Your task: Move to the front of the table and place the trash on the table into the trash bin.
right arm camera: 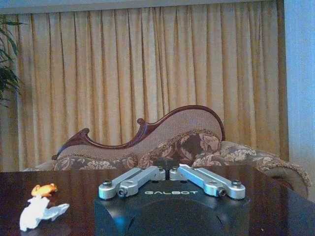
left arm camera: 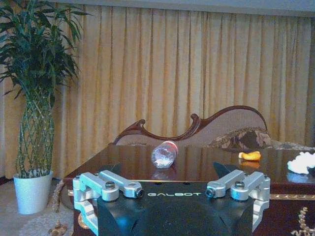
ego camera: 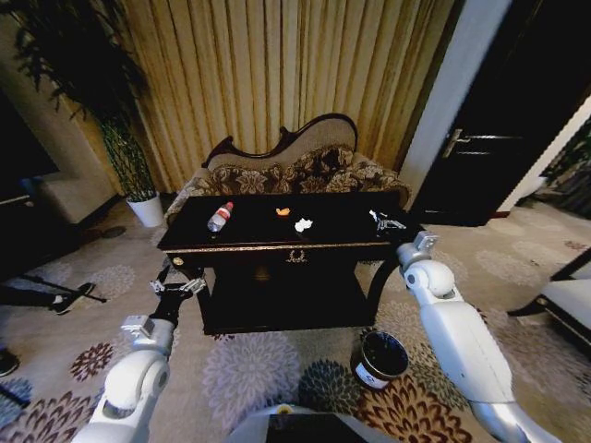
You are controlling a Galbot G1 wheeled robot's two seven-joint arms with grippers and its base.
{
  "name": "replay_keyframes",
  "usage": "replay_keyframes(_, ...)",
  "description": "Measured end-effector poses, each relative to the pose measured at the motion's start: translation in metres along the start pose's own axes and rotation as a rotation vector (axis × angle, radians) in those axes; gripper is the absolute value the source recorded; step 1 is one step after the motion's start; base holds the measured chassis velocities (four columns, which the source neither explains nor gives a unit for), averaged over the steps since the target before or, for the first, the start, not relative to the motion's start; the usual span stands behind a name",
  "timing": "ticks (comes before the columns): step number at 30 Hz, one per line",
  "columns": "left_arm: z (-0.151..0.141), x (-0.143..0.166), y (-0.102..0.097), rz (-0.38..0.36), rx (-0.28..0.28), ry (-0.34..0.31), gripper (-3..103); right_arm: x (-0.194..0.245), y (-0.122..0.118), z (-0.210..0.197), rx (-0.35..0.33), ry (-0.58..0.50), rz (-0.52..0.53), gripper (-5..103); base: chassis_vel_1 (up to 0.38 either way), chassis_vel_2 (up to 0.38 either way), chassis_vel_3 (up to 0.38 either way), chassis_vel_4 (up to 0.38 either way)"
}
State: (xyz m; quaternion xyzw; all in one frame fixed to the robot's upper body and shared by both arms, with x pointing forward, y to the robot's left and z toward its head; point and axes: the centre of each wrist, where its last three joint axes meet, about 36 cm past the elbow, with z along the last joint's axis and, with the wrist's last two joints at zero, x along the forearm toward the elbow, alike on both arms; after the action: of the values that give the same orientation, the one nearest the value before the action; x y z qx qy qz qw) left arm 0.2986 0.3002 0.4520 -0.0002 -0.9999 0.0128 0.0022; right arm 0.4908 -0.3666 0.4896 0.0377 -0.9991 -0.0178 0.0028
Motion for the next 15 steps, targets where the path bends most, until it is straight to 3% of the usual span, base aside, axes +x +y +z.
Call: replay_keyframes(15,0.0002,0.0011,-0.0002,-0.001,0.002,-0.001,100,0.0044,0.0002,0.0099,-0.009,0.004,0.011,0,0.108,-0.105,-0.101,0.106)
